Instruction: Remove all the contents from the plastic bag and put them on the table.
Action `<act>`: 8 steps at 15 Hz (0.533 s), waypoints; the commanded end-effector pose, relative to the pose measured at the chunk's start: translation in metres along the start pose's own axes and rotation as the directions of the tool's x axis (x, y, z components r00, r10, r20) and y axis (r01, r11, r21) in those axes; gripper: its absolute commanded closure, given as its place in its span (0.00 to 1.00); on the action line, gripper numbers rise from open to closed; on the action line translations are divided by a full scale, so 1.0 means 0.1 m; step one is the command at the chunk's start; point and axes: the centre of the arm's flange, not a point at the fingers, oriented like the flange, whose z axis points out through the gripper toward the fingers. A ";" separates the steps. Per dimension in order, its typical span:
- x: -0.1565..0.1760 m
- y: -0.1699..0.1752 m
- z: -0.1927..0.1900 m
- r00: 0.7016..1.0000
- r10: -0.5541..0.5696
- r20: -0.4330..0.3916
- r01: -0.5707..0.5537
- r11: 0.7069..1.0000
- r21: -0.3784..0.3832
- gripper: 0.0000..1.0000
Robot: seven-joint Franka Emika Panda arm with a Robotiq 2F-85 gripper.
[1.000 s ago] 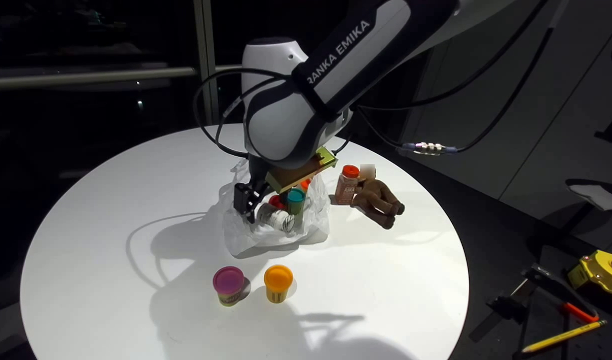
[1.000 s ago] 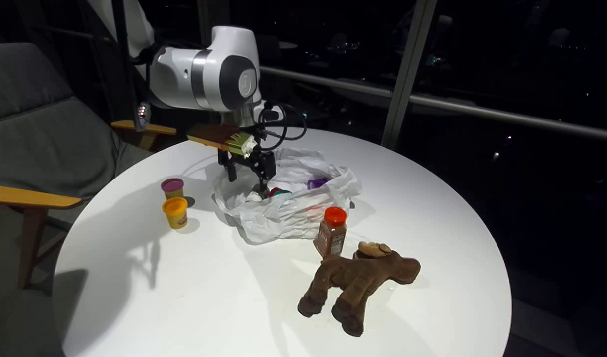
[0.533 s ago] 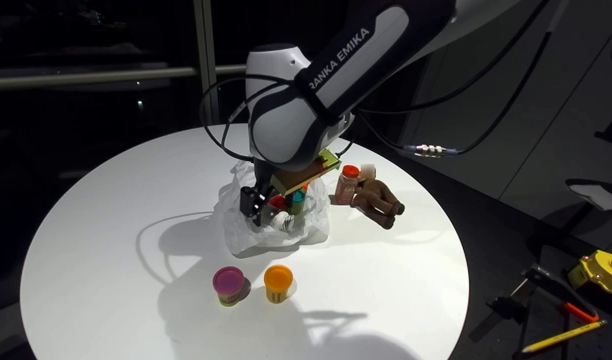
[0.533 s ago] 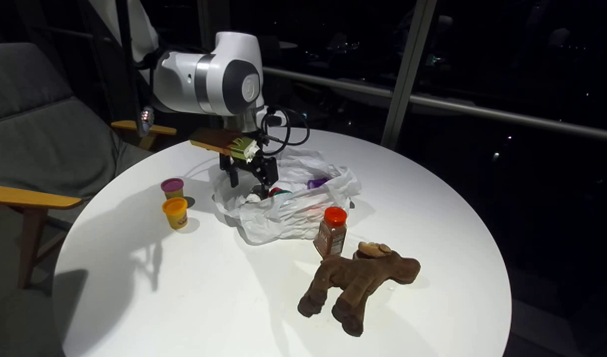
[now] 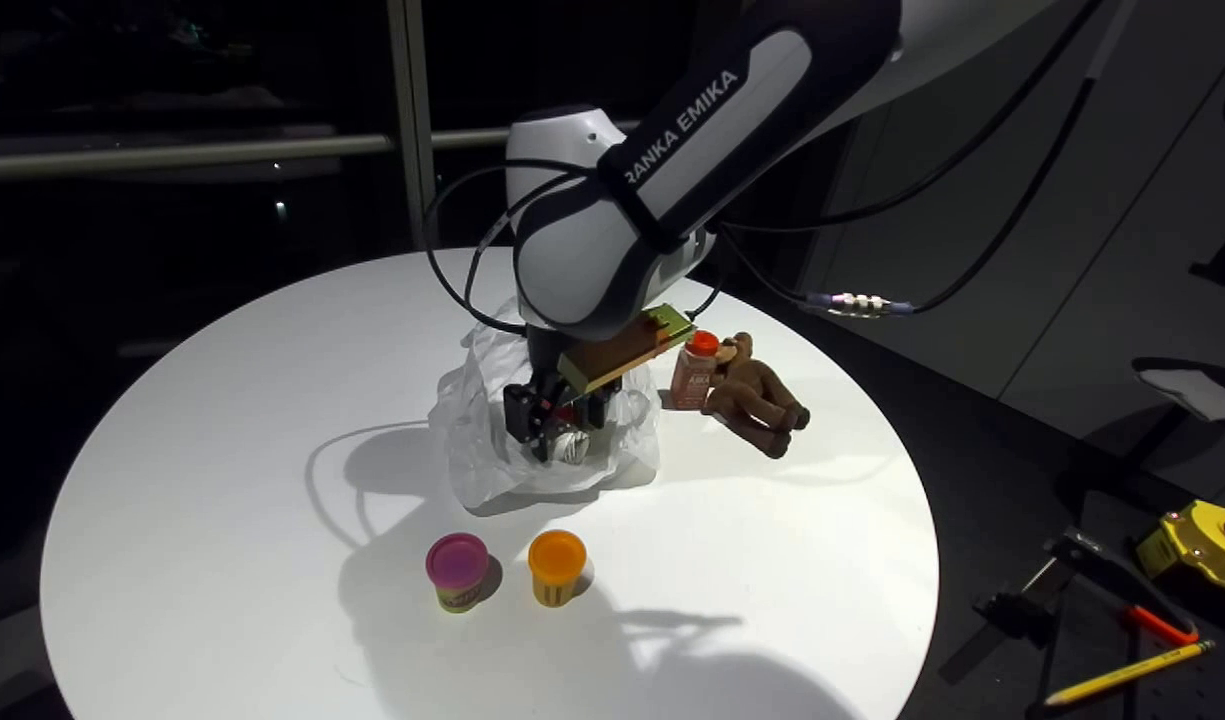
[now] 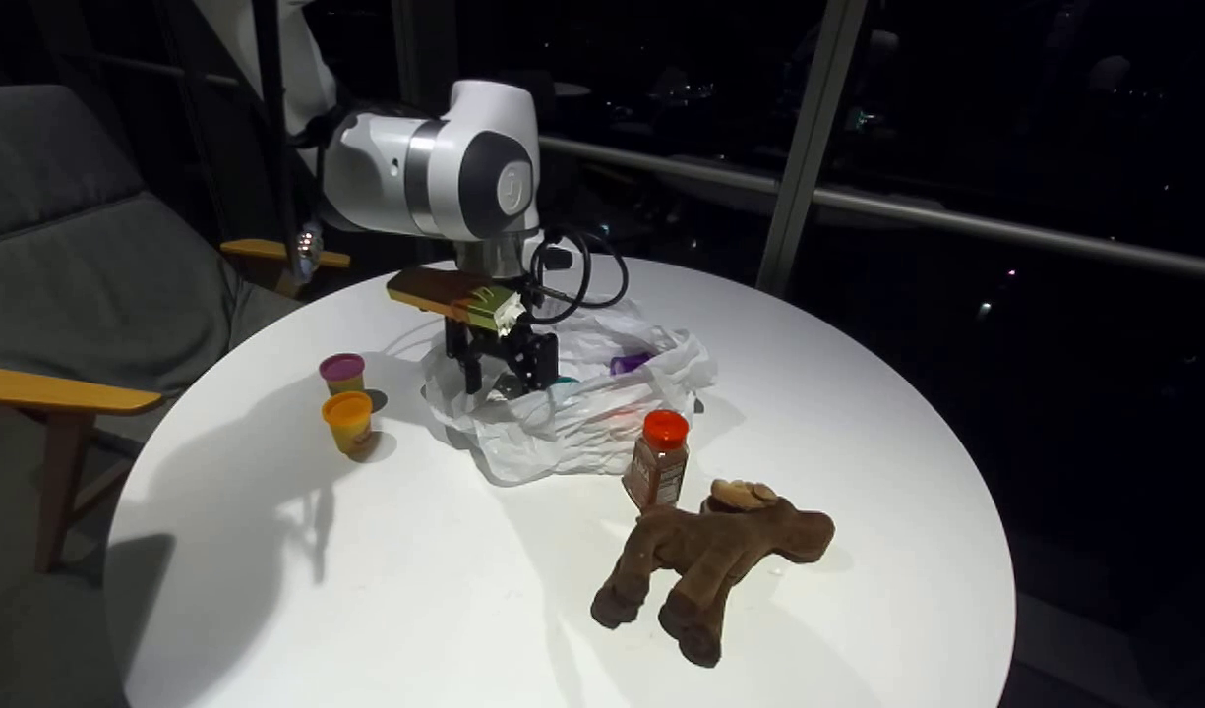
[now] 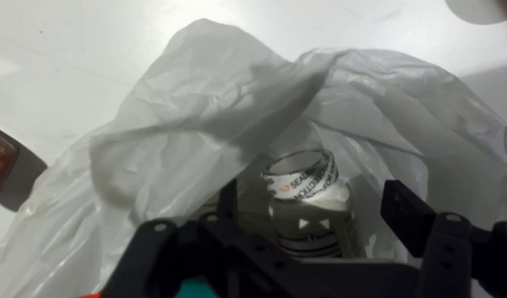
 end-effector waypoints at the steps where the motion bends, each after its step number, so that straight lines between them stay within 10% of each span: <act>1: 0.17 -0.02 0.00 1.000 0.014 0.012 -0.014 1.000 0.019 0.42; 5: 0.23 -0.03 -0.04 1.000 0.013 -0.010 -0.013 1.000 0.009 0.72; 8: 0.21 -0.01 -0.18 0.999 0.023 -0.023 -0.023 1.000 -0.009 0.73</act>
